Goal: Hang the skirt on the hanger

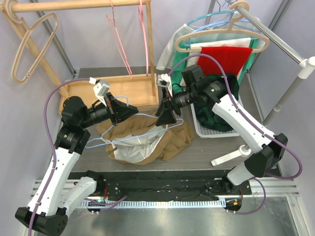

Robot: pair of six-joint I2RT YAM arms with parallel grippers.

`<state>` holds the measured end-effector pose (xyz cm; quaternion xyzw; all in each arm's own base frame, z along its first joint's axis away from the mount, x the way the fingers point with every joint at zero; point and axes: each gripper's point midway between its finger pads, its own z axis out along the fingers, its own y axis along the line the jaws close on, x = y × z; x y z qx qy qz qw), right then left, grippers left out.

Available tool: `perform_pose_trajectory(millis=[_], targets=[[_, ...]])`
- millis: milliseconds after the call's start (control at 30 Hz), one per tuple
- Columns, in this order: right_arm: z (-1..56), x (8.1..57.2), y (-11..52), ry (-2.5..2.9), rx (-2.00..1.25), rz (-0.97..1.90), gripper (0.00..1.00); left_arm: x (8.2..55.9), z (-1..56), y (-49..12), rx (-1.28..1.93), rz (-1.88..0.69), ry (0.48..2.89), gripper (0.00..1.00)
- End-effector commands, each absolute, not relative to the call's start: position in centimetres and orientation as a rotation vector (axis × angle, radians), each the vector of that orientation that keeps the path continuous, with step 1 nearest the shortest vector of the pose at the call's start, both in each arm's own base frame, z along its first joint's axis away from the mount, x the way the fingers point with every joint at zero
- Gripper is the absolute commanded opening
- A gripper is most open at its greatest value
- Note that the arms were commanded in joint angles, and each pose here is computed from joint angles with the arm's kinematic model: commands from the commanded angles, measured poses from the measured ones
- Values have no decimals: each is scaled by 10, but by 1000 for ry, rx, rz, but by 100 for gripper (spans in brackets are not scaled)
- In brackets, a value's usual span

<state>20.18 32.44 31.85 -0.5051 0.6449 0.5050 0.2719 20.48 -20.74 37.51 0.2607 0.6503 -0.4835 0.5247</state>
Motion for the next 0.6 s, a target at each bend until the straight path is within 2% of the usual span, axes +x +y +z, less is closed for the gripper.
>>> perform_pose_trajectory(millis=[0, 33, 67, 133, 167, 267, 367, 400, 433, 533, 567], targets=[[308, 199, 325, 1764, -1389, 1344, 60, 190, 407, -206, 674, -1154, 1459, 0], [306, 199, 324, 1776, -1387, 1342, 57, 190, 408, -206, 675, -1151, 1458, 0], [302, 199, 323, 1796, -1382, 1332, 48, 190, 409, -206, 672, -1144, 1454, 0], [299, 200, 322, 1813, -1373, 1316, 39, 192, 411, -204, 660, -1127, 1452, 0], [299, 200, 321, 1818, -1368, 1308, 25, 192, 411, -203, 656, -1120, 1450, 0], [304, 205, 322, 1817, -1320, 1288, 1, 193, 412, -201, 643, -1104, 1454, 0], [322, 217, 326, 1775, -1203, 1246, 1, 201, 414, -194, 578, -1044, 1468, 3], [334, 221, 327, 1711, -1175, 1229, 1, 204, 411, -191, 553, -1020, 1493, 13], [341, 225, 327, 1713, -1127, 1216, 1, 211, 415, -182, 492, -959, 1495, 38], [364, 237, 330, 1673, -1046, 1189, 1, 223, 417, -161, 367, -828, 1527, 68], [375, 241, 331, 1652, -1029, 1178, 1, 233, 419, -144, 268, -740, 1534, 72]])
